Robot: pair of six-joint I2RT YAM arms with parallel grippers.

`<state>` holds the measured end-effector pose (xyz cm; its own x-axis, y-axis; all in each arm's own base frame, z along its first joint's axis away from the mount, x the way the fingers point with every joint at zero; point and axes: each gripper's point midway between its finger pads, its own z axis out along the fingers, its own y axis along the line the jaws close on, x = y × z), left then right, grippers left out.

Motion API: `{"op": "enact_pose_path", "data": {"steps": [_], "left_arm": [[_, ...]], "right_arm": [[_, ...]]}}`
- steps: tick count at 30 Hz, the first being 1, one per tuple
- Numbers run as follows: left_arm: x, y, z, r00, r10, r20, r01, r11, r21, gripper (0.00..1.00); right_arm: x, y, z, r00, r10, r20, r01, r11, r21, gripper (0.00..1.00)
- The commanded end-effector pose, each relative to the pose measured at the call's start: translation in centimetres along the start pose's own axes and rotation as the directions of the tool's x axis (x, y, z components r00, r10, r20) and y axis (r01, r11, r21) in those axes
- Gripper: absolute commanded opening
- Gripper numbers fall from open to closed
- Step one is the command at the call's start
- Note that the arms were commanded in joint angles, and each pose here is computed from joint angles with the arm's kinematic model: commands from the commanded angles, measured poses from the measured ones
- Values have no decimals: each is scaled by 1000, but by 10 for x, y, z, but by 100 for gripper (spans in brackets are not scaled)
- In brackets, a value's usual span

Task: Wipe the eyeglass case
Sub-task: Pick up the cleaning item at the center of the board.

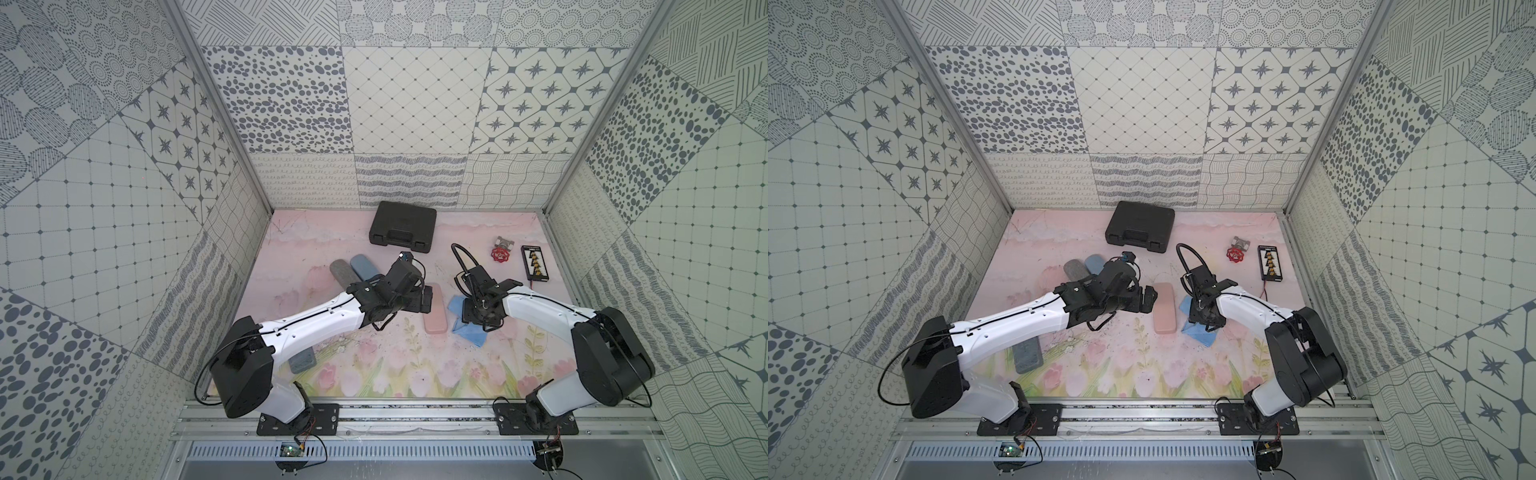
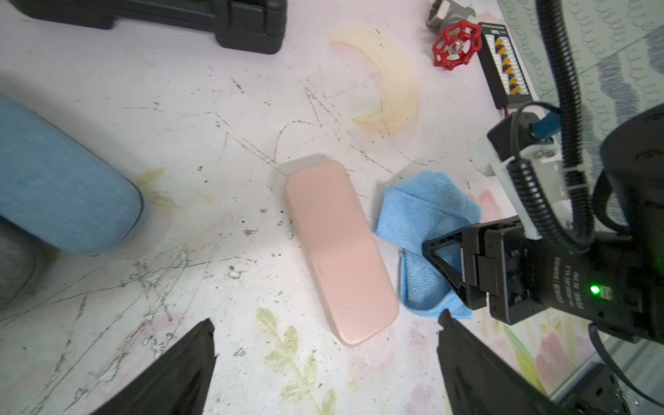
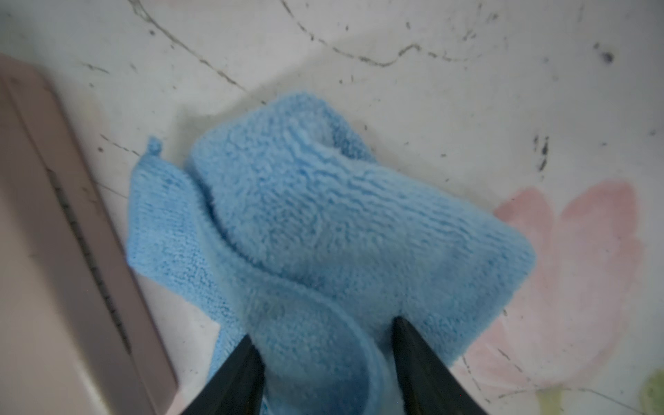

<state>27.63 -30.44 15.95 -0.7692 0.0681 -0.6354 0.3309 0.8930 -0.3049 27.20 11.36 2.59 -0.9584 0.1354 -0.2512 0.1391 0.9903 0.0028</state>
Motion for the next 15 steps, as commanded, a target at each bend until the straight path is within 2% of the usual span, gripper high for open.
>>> {"op": "enact_pose_path", "data": {"steps": [1, 5, 8, 11, 15], "left_arm": [[-16, 18, 1, 993, -47, 105, 51, 998, -37, 97], [2, 18, 15, 999, -40, 26, 41, 999, -29, 87], [16, 21, 22, 998, -55, -11, 54, 998, -27, 80], [28, 26, 23, 997, -78, -30, 77, 997, -24, 75], [42, 37, 20, 991, -117, -64, 115, 993, -32, 73]], "right_arm": [[-6, -7, 15, 1000, -19, -19, 19, 999, 42, 37], [-15, 1, 10, 1000, -16, 22, 16, 1000, -8, 20], [-8, 24, 7, 1000, -26, -4, 26, 996, -91, 10], [7, 50, 7, 999, -36, -25, 32, 989, -145, 5], [23, 81, -1, 999, 1, -33, -8, 975, -224, 3]]}}
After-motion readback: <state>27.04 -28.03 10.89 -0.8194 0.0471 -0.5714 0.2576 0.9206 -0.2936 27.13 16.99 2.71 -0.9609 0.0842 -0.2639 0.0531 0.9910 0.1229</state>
